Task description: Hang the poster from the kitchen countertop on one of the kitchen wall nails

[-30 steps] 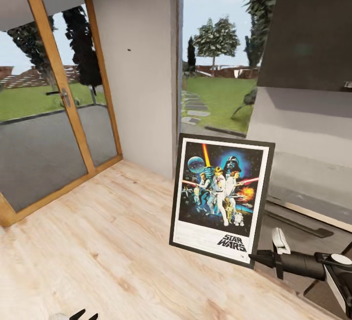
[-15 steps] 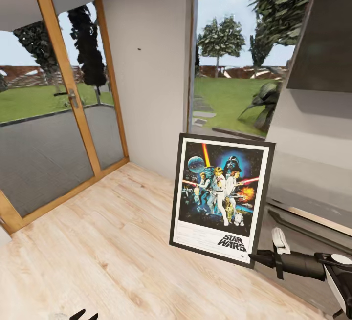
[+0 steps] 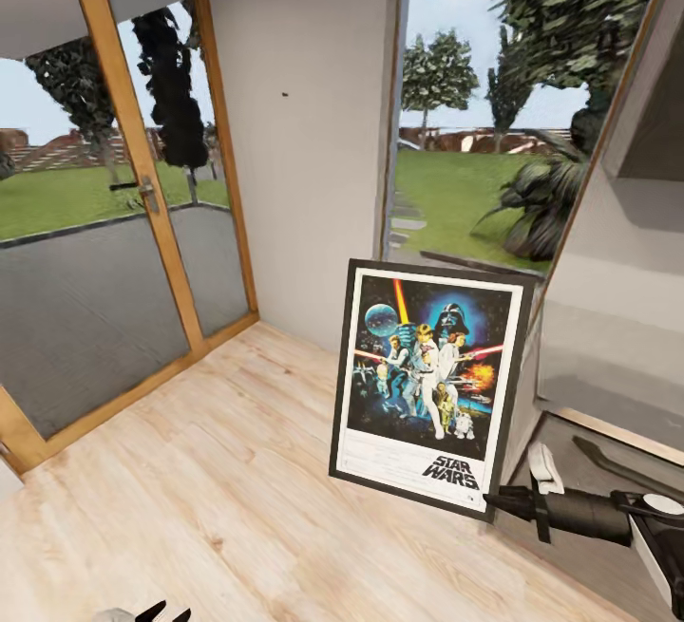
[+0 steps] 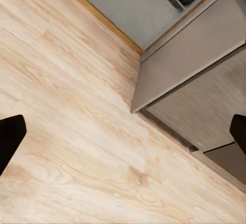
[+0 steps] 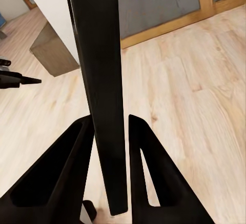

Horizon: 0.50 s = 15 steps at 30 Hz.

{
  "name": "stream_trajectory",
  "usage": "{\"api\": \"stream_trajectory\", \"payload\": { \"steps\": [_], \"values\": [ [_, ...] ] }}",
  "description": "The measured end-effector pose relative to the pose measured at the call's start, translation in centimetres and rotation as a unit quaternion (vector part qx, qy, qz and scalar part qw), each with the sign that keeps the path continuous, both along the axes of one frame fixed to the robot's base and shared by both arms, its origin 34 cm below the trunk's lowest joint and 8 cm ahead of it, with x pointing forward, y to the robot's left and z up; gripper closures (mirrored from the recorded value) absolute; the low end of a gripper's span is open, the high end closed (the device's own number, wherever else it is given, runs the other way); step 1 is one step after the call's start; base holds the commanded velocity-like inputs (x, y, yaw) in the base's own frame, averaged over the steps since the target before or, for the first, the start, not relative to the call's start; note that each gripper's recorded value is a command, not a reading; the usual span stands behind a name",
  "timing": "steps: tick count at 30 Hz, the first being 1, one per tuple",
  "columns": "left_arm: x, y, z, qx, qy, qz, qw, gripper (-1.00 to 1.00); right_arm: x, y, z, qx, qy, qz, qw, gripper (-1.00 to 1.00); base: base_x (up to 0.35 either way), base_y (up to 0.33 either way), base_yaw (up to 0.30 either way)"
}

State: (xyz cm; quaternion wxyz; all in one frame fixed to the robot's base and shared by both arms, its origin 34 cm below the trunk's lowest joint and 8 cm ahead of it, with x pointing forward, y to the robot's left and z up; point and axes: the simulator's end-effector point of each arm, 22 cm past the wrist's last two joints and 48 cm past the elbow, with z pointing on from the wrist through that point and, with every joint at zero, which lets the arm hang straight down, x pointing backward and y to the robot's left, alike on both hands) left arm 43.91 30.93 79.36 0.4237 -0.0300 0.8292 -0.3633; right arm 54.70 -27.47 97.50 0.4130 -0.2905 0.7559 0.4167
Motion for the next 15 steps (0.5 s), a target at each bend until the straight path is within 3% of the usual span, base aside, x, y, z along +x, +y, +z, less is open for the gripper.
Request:
{"api": "stream_trajectory", "payload": {
  "steps": [15],
  "values": [
    [0.02,0.00,0.01,0.000,0.000,0.000,1.0000,-1.00,0.00,0.44,-0.01,0.004,-0.001,0.001,1.0000,1.00,0.259,0.269,0.000]
  ]
}}
